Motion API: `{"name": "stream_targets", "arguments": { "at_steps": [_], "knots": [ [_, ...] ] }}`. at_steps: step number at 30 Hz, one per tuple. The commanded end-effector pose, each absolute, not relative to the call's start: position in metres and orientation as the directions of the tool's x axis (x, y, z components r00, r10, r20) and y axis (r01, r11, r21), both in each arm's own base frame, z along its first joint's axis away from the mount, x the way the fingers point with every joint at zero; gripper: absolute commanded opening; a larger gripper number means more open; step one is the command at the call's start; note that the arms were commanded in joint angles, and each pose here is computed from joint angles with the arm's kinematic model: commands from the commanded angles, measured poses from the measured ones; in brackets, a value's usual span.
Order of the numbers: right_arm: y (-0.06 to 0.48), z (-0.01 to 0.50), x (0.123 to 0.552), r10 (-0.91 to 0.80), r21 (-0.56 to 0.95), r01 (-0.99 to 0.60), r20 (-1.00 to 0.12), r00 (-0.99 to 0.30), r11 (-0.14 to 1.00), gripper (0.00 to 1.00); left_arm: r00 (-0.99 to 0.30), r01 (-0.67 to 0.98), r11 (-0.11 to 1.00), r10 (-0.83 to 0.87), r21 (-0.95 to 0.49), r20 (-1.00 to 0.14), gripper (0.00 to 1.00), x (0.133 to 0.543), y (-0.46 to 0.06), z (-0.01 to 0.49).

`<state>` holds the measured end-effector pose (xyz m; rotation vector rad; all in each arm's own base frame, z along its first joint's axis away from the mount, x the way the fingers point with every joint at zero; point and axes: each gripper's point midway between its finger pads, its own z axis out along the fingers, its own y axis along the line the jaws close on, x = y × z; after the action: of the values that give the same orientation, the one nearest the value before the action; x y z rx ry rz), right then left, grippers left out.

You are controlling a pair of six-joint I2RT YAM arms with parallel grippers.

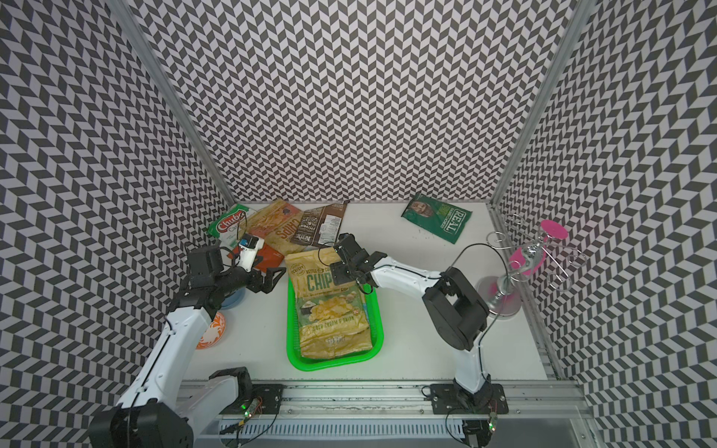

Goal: Put the potato chips into the basket
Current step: Place the potato chip in the basket.

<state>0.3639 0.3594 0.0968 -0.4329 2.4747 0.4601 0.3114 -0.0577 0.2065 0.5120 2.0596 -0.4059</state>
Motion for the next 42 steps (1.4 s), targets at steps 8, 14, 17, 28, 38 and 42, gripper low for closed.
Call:
{"name": "stream_targets", "arguments": {
  "at_steps": [8,14,17,28,38,42],
  "knots": [
    [0.379,0.099,0.383,-0.191,0.239,-0.423,-0.631,-0.752,0.874,0.59,-0.452,0.513,0.855,0.187,-0.083,-0.872,0.99,0.311,-0.058,0.211],
    [0.358,0.111,0.381,-0.160,0.198,-0.372,-0.656,-0.737,0.907,0.18,-0.452,0.515,0.853,0.188,-0.084,-0.872,0.99,0.310,-0.059,0.211],
    [0.349,0.116,0.378,-0.169,0.169,-0.359,-0.651,-0.740,0.918,0.04,-0.451,0.517,0.852,0.188,-0.084,-0.872,0.99,0.310,-0.059,0.211],
    [0.319,0.118,0.355,-0.232,0.072,-0.339,-0.598,-0.767,0.938,0.06,-0.452,0.516,0.853,0.186,-0.086,-0.873,0.99,0.310,-0.059,0.211],
    [0.312,0.160,0.358,-0.209,0.060,-0.326,-0.654,-0.727,0.944,0.35,-0.452,0.496,0.865,0.180,-0.079,-0.873,0.99,0.312,-0.055,0.212],
    [0.352,0.201,0.341,-0.204,0.237,-0.494,-0.702,-0.682,0.836,0.46,-0.441,0.501,0.863,0.195,-0.060,-0.876,0.99,0.312,-0.055,0.213]
  ]
}}
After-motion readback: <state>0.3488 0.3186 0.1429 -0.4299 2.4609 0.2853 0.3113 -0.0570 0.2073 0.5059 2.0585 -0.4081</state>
